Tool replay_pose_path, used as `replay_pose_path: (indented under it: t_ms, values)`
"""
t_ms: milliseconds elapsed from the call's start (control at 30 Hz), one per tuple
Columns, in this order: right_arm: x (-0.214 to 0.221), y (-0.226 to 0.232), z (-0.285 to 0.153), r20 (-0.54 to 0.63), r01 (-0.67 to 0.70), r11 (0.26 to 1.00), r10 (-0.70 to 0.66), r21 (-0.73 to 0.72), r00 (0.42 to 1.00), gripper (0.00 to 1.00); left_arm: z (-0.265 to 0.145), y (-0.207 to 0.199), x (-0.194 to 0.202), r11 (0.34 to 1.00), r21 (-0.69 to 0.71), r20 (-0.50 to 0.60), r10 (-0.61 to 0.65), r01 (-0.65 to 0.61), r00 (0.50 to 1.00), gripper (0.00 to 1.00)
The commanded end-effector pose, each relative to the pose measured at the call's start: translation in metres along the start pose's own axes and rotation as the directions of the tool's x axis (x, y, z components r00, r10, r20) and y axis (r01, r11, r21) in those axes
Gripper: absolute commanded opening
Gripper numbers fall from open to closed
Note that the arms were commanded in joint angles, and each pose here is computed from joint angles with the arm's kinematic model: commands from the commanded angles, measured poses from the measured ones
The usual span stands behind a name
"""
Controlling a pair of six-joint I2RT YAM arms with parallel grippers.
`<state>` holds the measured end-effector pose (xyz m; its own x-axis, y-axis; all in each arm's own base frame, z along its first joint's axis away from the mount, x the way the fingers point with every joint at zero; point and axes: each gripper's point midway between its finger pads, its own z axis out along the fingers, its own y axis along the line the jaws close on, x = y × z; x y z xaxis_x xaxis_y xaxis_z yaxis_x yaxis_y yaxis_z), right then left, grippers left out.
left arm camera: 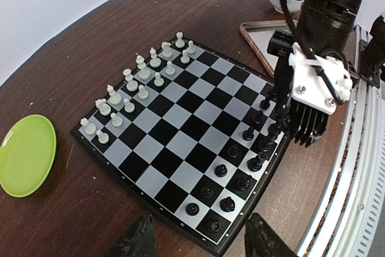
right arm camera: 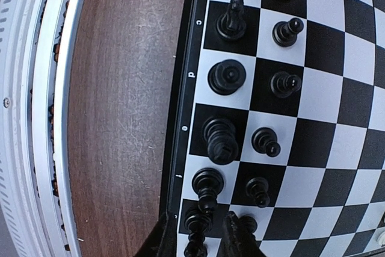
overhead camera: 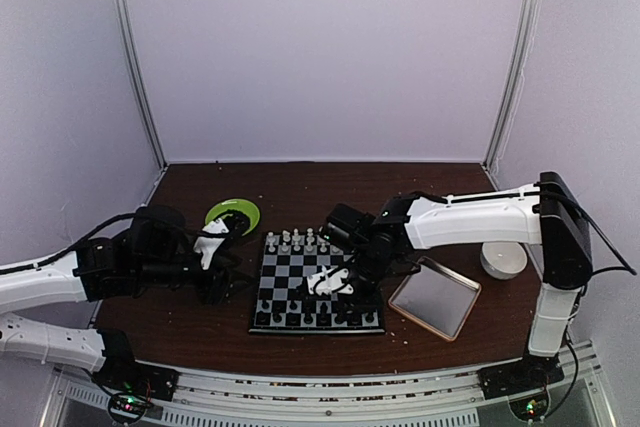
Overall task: Set up the chess pieces on the board
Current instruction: Pick up the bishop at c8.
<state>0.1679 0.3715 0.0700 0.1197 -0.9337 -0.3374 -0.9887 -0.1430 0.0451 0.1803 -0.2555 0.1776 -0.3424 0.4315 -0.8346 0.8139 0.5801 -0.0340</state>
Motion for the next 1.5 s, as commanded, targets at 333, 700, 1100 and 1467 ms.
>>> replay_pose_path:
  t_ms: [333,700,1100,1467]
  values:
    - [-0.007,-0.004,0.007,-0.024,-0.004,1.0,0.004,0.001,1.0,0.2,0.001,0.005,-0.011,1.0,-0.019,0.047,-0.012,0.013,0.999,0.52]
    - [-0.006,-0.003,0.01,-0.036,-0.005,1.0,0.005,-0.009,0.999,0.06,0.008,0.003,-0.008,1.0,-0.006,0.02,-0.001,0.002,1.0,0.52]
    - [-0.007,-0.003,0.011,-0.039,-0.014,1.0,0.013,-0.018,0.999,0.04,0.007,0.002,-0.006,1.0,-0.001,0.018,0.006,-0.006,1.0,0.52]
    - [-0.015,0.009,-0.068,0.097,0.002,0.999,-0.006,0.04,0.995,0.02,0.032,-0.026,0.003,0.986,0.157,-0.081,0.065,-0.052,0.995,0.46]
